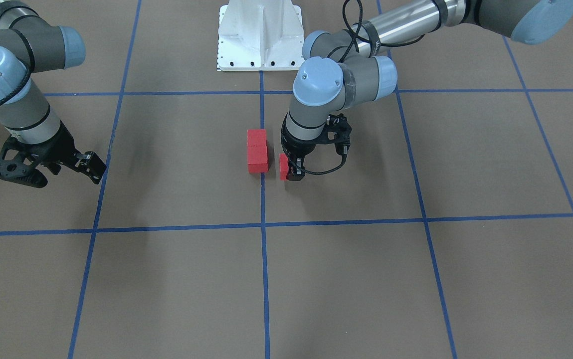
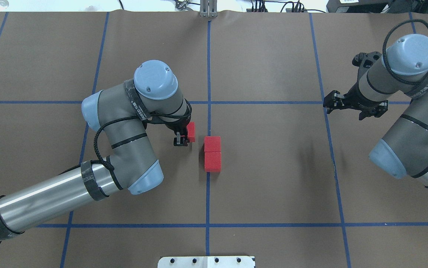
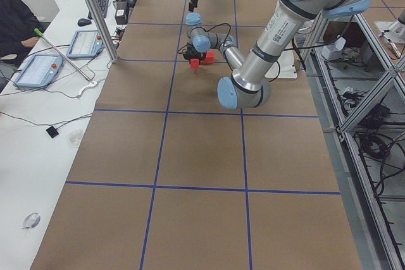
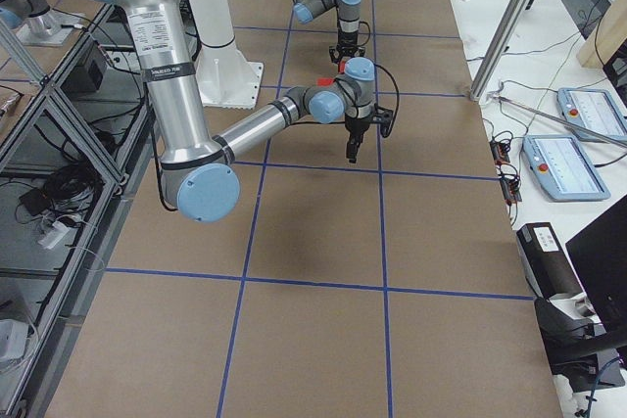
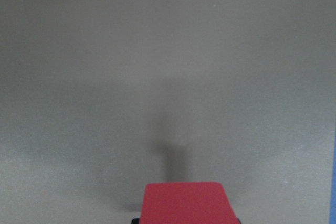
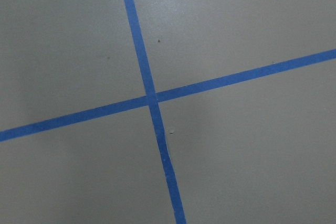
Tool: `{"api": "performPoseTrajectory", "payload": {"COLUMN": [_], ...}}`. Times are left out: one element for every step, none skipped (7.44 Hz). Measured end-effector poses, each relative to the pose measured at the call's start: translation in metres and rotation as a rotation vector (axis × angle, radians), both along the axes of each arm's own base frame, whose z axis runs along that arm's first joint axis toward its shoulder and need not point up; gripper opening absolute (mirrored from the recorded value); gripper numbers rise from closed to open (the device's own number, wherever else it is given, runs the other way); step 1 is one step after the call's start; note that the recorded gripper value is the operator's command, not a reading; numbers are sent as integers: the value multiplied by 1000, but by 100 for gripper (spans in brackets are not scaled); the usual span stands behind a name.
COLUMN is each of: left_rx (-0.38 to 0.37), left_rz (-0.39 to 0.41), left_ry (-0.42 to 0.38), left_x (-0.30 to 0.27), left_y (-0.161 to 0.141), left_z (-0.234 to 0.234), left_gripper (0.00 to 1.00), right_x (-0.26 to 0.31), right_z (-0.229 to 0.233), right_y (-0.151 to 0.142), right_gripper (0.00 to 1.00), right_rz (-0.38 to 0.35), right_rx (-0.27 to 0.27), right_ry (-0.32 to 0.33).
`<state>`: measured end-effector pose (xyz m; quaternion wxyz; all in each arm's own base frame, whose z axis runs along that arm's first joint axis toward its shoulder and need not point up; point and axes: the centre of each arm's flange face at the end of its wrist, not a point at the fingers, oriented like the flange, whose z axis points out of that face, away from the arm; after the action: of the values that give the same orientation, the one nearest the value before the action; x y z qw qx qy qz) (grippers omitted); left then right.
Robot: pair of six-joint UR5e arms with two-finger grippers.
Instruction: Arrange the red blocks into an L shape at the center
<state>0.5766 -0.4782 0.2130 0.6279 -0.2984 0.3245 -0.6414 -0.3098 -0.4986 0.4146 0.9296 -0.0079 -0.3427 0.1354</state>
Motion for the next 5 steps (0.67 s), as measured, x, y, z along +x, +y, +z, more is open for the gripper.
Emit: {"api": "performPoseTrajectory", "payload": {"left_rx": [-14,-31,-43,-50,-53], "left_rz": [-12,-24,-35,-42,-45], "left_ry": [2,4,4,2,-1], "left_x": [3,5,10,15,18], "left_y": [4,9,15,21,25], "left_z": [-2,-3,-4,-4,-4], "left_gripper": [0,0,0,0,0], "right_x": [0,0,0,1,1], "right_z": [1,1,3,4,6], "right_y": [0,1,1,1,2], "right_gripper": [100,100,100,100,100], "right_rz": [1,2,2,1,2], "right_rx": [-2,-4,-6,-8,-10], "right_ry": [0,1,2,5,6]}}
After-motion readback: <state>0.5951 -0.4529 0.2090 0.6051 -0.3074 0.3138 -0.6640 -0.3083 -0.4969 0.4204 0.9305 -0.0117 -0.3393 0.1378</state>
